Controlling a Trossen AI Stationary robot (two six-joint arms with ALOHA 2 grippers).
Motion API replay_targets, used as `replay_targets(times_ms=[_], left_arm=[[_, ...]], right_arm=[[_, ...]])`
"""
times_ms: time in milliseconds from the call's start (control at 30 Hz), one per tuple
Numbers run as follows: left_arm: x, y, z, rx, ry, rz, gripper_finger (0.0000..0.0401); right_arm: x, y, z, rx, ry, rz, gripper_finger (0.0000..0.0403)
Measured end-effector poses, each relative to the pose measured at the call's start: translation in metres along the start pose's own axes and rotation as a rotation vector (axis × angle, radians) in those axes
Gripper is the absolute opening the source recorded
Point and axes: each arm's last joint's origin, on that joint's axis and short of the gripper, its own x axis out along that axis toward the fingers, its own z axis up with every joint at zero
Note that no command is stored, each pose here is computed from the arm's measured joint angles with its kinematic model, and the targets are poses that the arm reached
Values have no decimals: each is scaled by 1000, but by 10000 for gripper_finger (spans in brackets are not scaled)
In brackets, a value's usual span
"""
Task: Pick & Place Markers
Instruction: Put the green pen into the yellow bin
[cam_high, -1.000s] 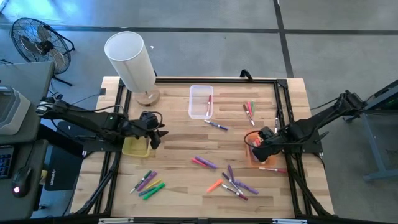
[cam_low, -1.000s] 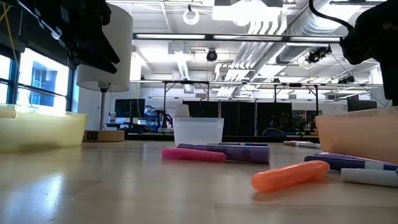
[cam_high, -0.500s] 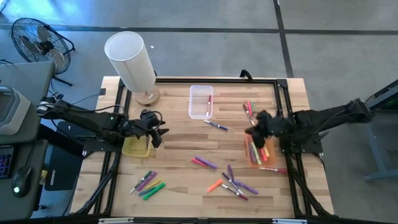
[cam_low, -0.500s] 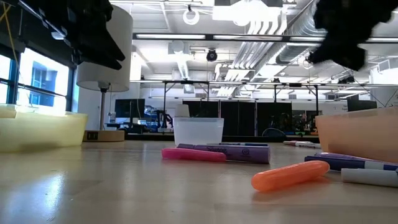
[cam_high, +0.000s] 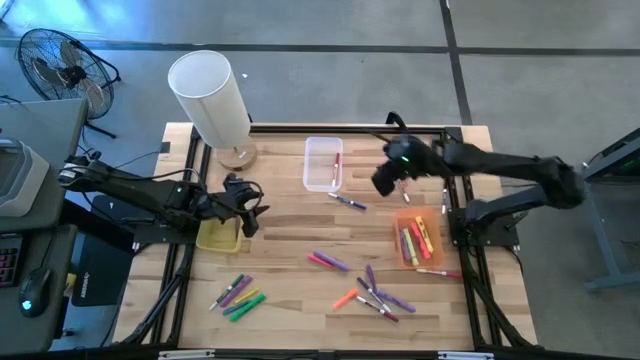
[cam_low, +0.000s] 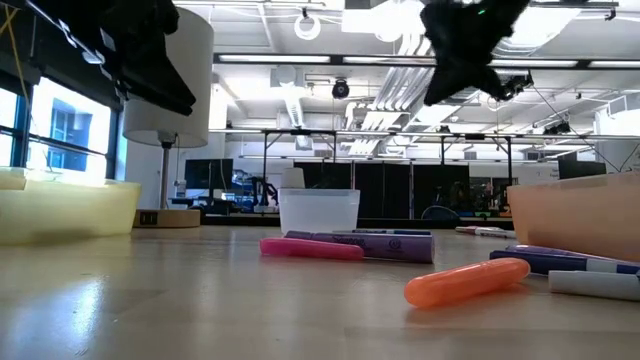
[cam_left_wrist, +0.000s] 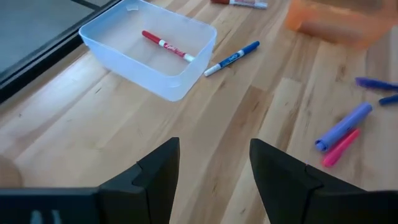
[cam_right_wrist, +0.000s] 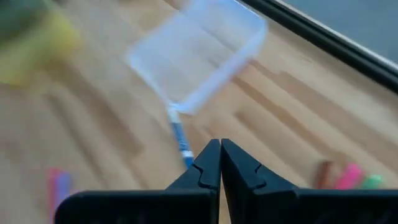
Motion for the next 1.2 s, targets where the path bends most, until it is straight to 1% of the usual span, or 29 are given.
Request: replay_targets(times_ms=[133, 233, 333, 467, 600, 800, 867, 1100, 1200], left_arm=[[-2, 1, 0, 5, -5, 3, 193], [-1, 1, -1, 10, 2, 7, 193], [-1, 2, -2, 16, 15, 13, 193], [0, 1, -3, 7, 27, 9, 193], [0, 1, -3, -9, 34, 1, 193], [1, 0, -4, -33, 60, -41, 193], [3, -2, -5, -29, 72, -42, 193], [4, -2, -6, -1, 76, -34, 193], [4, -2, -6, 8, 76, -35, 193]], right_arm=[[22, 0, 27, -34, 120, -125, 4], [38, -3, 38, -55, 188, -213, 4], [57, -10, 39, -48, 273, -264, 5], [78, -22, 30, -42, 358, -307, 5], [89, -35, 21, -25, 412, -341, 5], [94, -48, 14, 13, 453, -360, 5], [95, -48, 13, 20, 464, -347, 5], [95, -51, 14, 47, 454, -358, 6], [95, -54, 15, 76, 453, -372, 17]])
